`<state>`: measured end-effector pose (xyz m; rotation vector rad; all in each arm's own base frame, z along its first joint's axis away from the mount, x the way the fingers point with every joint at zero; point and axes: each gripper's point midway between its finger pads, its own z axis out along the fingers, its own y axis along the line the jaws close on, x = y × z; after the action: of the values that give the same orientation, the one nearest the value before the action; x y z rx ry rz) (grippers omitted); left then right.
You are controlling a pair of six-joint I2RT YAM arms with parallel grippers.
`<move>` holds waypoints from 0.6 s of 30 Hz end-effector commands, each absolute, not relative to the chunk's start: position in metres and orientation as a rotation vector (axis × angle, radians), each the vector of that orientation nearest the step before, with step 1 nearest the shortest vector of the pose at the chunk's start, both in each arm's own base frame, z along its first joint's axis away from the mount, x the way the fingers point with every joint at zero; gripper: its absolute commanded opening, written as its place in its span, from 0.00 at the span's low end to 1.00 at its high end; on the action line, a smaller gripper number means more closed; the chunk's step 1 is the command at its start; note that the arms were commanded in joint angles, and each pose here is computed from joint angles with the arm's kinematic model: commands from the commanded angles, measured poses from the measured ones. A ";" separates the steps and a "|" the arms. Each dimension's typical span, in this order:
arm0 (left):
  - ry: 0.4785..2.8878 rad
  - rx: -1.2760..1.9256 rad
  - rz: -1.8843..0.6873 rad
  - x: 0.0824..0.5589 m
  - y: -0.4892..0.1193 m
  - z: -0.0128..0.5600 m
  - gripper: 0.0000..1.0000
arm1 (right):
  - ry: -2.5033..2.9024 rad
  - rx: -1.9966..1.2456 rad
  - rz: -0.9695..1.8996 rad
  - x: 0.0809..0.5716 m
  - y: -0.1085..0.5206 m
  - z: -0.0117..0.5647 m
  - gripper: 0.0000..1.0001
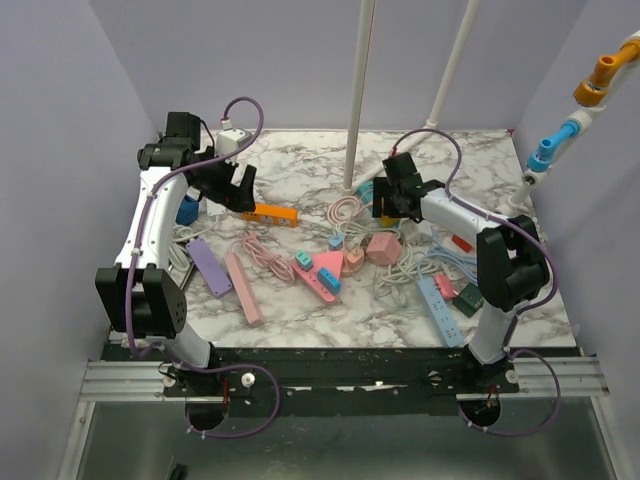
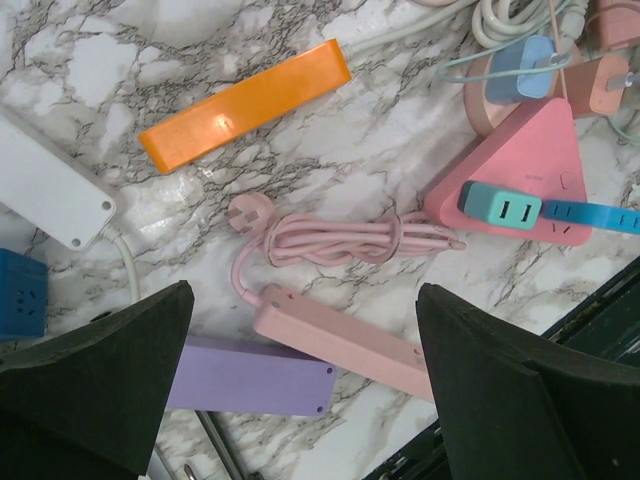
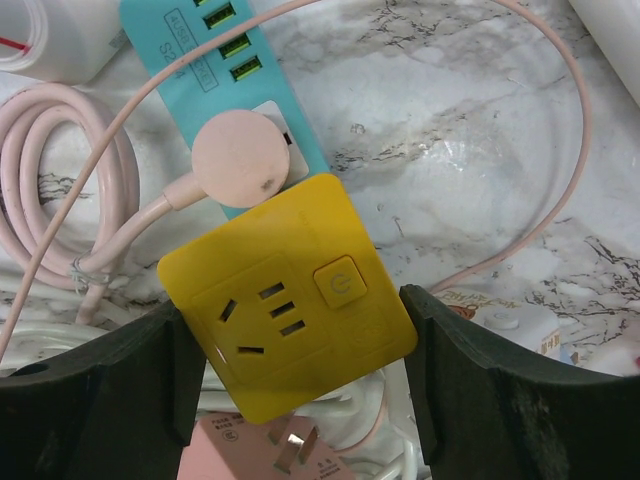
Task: Pull the plug off the socket
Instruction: Pick up the socket from the center of the board.
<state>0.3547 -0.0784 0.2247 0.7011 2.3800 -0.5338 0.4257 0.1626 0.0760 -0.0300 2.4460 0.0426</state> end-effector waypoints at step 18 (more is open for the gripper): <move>2.254 0.772 -0.887 0.354 -0.182 0.228 0.99 | 2.033 -0.364 0.361 0.367 0.251 0.228 0.40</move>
<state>0.3467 -0.1523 0.2205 0.8353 2.3236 -0.7201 0.3823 0.1980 0.1643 -0.2472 2.2632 0.1329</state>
